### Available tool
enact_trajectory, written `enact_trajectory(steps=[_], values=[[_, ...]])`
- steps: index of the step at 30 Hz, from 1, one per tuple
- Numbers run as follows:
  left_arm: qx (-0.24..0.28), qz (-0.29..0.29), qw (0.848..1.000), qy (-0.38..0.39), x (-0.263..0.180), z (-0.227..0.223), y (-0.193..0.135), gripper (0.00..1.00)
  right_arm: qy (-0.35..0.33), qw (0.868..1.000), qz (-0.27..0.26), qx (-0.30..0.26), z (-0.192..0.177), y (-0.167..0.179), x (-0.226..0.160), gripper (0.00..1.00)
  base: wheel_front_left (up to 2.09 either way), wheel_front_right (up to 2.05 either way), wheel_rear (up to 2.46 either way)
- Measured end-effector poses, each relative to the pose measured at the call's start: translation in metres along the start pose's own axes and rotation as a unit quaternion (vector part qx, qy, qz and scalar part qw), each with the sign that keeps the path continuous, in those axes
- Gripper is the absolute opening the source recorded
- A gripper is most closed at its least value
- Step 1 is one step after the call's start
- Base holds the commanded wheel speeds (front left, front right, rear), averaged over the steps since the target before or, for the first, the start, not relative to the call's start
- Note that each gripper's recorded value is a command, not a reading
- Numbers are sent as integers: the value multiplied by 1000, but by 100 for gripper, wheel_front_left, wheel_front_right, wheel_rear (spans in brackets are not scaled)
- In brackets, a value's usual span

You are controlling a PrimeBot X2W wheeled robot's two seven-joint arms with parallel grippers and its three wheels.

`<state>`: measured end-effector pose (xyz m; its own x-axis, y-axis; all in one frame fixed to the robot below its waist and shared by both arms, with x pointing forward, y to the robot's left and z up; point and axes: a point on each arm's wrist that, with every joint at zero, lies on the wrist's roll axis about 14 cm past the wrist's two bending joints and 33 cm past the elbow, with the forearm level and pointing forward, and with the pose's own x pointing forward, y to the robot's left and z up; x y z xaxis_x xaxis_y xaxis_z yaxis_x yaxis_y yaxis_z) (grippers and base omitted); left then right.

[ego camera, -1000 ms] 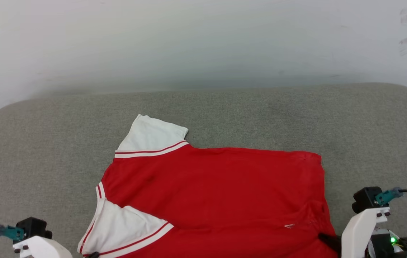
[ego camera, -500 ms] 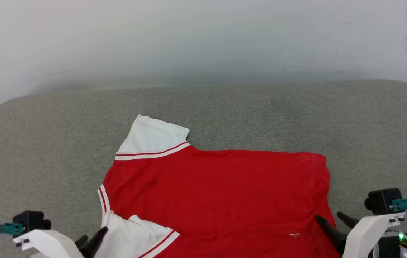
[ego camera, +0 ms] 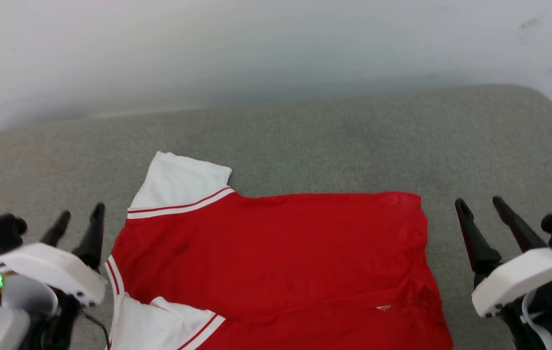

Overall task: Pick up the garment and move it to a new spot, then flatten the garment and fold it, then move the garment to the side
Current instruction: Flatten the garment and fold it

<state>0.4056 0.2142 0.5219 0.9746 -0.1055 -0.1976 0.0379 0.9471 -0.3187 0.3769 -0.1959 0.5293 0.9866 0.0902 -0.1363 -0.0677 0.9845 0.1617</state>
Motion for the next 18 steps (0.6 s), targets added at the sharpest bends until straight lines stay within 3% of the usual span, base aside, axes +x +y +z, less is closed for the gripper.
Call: enact_trajectory(steps=[8, 18], values=[[55, -17, 997, -43, 71, 36, -3, 100, -32, 999, -6, -19, 19, -1, 36, 100, 0, 0, 0], [82, -75, 992, 54, 171, 25, -12, 100, 1, 999, -24, -26, -8, -16, 67, 100, 0, 0, 0]])
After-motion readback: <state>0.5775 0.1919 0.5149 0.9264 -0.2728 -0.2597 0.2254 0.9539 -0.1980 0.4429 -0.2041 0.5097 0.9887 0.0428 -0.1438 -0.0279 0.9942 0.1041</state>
